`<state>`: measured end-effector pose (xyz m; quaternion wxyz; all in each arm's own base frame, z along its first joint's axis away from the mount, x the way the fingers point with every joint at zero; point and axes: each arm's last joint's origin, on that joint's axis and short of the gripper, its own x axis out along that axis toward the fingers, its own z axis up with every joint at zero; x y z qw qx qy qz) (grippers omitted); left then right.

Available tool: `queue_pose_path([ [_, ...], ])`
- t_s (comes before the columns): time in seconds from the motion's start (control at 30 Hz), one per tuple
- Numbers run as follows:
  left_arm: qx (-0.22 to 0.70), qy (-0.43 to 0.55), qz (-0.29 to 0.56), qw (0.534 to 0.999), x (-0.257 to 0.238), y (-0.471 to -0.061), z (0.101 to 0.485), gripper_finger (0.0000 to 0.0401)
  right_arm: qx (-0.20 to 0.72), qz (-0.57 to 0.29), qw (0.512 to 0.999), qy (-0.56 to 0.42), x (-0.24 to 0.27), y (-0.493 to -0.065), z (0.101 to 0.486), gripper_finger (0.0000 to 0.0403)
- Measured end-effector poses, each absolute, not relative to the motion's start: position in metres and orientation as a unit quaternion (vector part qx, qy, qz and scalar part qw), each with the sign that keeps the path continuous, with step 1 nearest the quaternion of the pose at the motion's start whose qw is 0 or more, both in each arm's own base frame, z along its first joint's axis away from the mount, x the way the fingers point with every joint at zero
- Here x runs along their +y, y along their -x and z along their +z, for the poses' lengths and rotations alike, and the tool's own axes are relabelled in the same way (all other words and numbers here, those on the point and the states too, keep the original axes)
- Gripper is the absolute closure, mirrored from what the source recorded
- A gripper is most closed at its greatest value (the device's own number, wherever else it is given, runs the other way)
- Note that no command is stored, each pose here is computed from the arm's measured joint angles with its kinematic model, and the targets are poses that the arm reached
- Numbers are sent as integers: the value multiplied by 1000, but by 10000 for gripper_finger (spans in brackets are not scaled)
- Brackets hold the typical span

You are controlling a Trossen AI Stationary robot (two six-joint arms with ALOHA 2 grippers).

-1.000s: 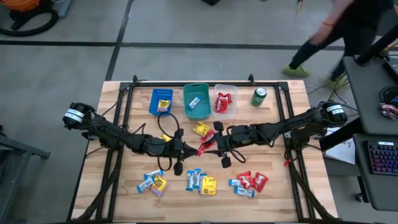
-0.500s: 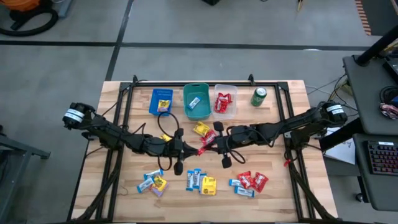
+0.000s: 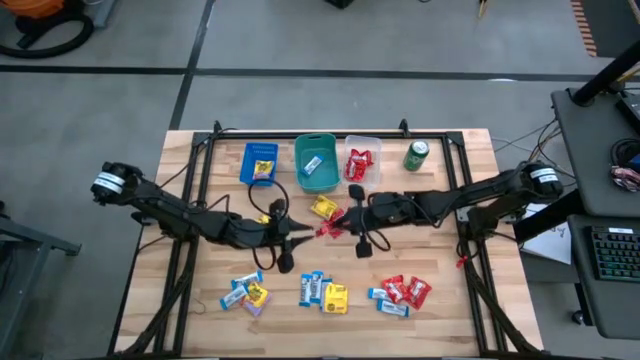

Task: Sort candy
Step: Put the red candy into the transparent bin

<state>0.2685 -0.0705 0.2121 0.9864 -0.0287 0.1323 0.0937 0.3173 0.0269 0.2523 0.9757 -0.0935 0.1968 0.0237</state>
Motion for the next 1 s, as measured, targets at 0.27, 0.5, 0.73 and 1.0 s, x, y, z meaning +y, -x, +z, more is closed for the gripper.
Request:
queue_pose_path([
  [0.27,180,42,126,975,-61,-241,227,280,281,-222,932,51,-44,-299,247,394],
  [0.5,176,58,154,970,-56,-231,234,280,348,-342,869,-79,-122,-274,220,394],
  [0.73,185,52,159,969,-57,-234,230,280,356,-222,887,-193,-151,-270,202,394],
  [1.0,199,49,161,965,-58,-238,222,280,367,-214,879,-216,-154,-274,190,386],
])
